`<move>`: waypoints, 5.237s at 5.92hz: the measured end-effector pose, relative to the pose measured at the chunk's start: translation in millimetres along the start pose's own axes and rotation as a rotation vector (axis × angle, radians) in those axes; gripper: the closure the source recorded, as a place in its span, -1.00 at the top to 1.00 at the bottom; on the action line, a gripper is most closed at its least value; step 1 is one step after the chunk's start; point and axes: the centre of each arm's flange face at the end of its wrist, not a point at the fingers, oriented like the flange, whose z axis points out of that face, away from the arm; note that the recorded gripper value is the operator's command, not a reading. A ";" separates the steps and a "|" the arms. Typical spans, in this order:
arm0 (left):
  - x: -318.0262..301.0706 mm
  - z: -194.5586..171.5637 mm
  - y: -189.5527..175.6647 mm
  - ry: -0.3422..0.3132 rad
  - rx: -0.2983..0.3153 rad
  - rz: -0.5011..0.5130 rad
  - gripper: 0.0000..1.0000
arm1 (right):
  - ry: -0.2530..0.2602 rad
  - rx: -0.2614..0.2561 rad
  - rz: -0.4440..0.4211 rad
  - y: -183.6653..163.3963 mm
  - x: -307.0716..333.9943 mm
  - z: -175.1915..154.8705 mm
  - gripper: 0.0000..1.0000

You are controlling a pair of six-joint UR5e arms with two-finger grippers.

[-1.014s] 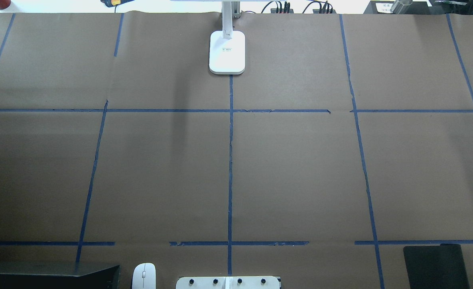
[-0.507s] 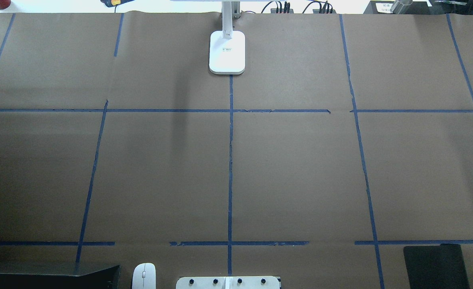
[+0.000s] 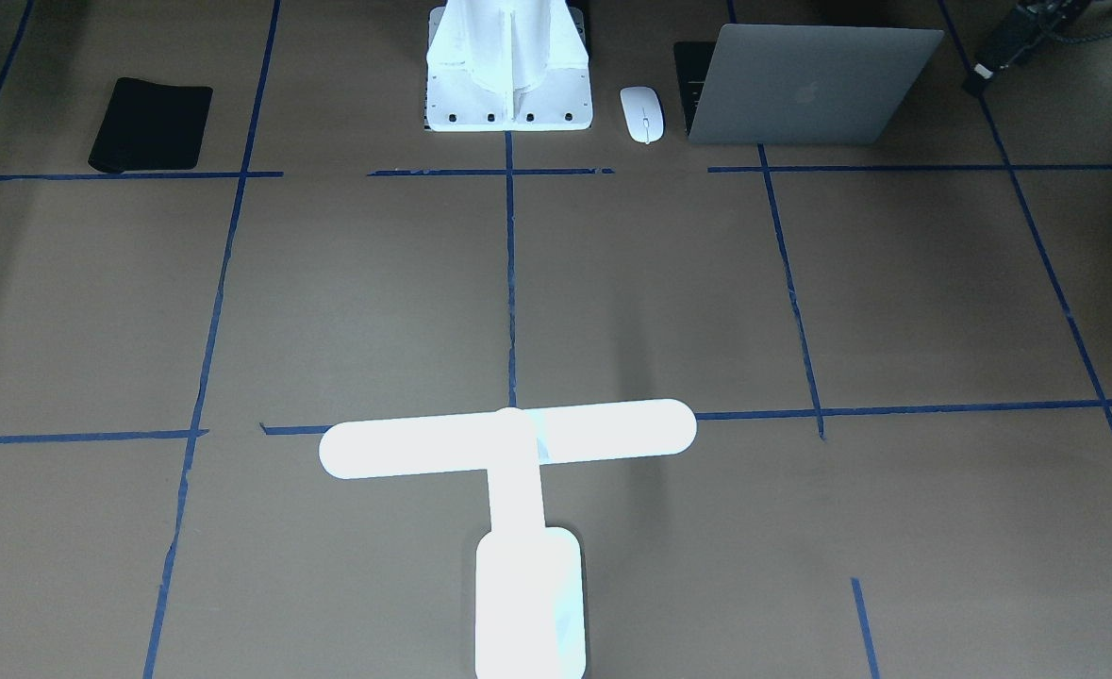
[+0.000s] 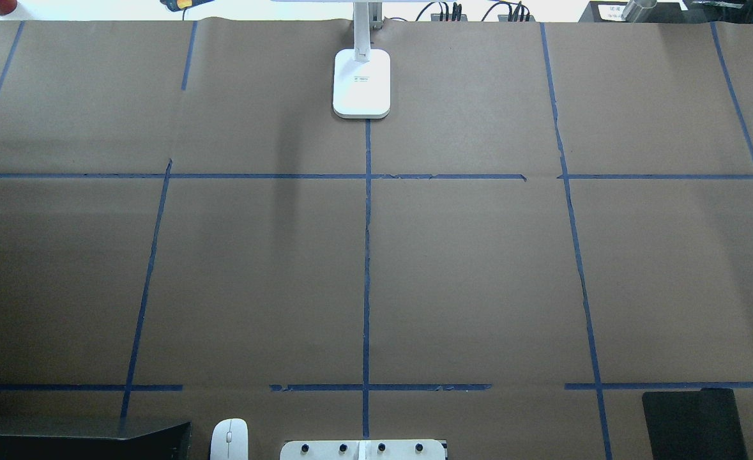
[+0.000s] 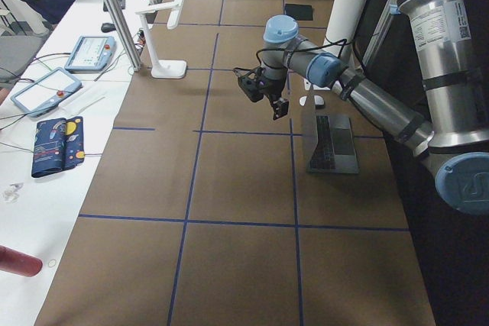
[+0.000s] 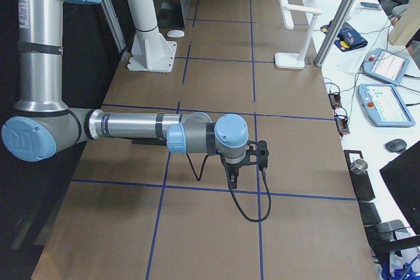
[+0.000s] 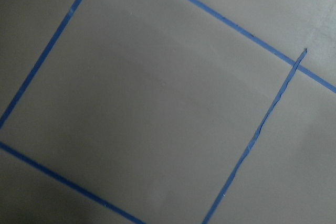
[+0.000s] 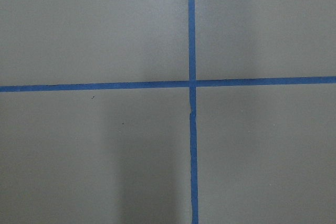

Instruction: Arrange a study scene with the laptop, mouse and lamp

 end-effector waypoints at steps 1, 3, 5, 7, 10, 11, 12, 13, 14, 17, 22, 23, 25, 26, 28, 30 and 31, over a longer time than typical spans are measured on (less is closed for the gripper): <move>6.3 5.0 27.8 -0.024 -0.002 -0.073 1.00 | -0.001 0.002 0.024 -0.5 -1.2 -1.1 1.00; 22.0 29.2 86.4 -0.082 0.006 -0.207 1.00 | -0.003 0.005 0.046 -0.6 -2.8 -2.4 1.00; 24.8 51.0 121.2 -0.133 0.079 -0.340 1.00 | -0.003 0.010 0.044 -1.9 -5.3 -4.4 1.00; 17.0 46.0 133.6 -0.196 0.164 -0.430 1.00 | -0.010 0.020 0.035 -2.8 -12.5 -10.0 1.00; 8.0 65.3 164.2 -0.300 0.170 -0.472 1.00 | -0.021 0.024 0.031 -3.0 -17.2 -13.1 1.00; 3.3 75.4 180.0 -0.349 0.177 -0.488 1.00 | -0.023 0.025 0.030 -3.0 -17.6 -13.2 1.00; -0.4 81.8 189.0 -0.376 0.190 -0.501 1.00 | -0.025 0.027 0.026 -2.9 -19.0 -14.3 1.00; -0.8 85.2 191.0 -0.381 0.213 -0.506 1.00 | -0.026 0.029 0.023 -2.9 -20.7 -15.6 1.00; 1.6 87.4 191.1 -0.377 0.235 -0.507 1.00 | -0.027 0.029 0.022 -2.9 -20.7 -15.6 1.00; 13.5 101.3 195.1 -0.367 0.244 -0.508 1.00 | -0.026 0.023 0.029 -1.8 -17.8 -12.8 1.00; 24.8 139.7 220.4 -0.384 0.253 -0.521 0.72 | -0.026 0.022 0.030 -0.5 -17.1 -12.5 1.00; 23.7 140.8 220.2 -0.387 0.265 -0.531 0.00 | -0.026 0.023 0.030 -0.7 -17.4 -12.8 1.00; 25.4 138.6 211.4 -0.380 0.286 -0.558 -0.99 | -0.026 0.024 0.030 -1.2 -18.2 -13.6 1.00; 27.5 134.3 201.2 -0.372 0.304 -0.582 -1.00 | -0.027 0.024 0.030 -1.3 -18.1 -13.5 1.00; 30.6 126.8 183.0 -0.359 0.333 -0.620 -1.00 | -0.028 0.024 0.030 -1.2 -18.1 -13.4 1.00; 36.3 117.7 165.8 -0.327 0.351 -0.666 -1.00 | -0.027 0.024 0.032 -1.3 -18.0 -13.4 1.00; 41.7 109.9 151.9 -0.303 0.361 -0.686 -1.00 | -0.027 0.024 0.032 -1.2 -18.1 -13.4 1.00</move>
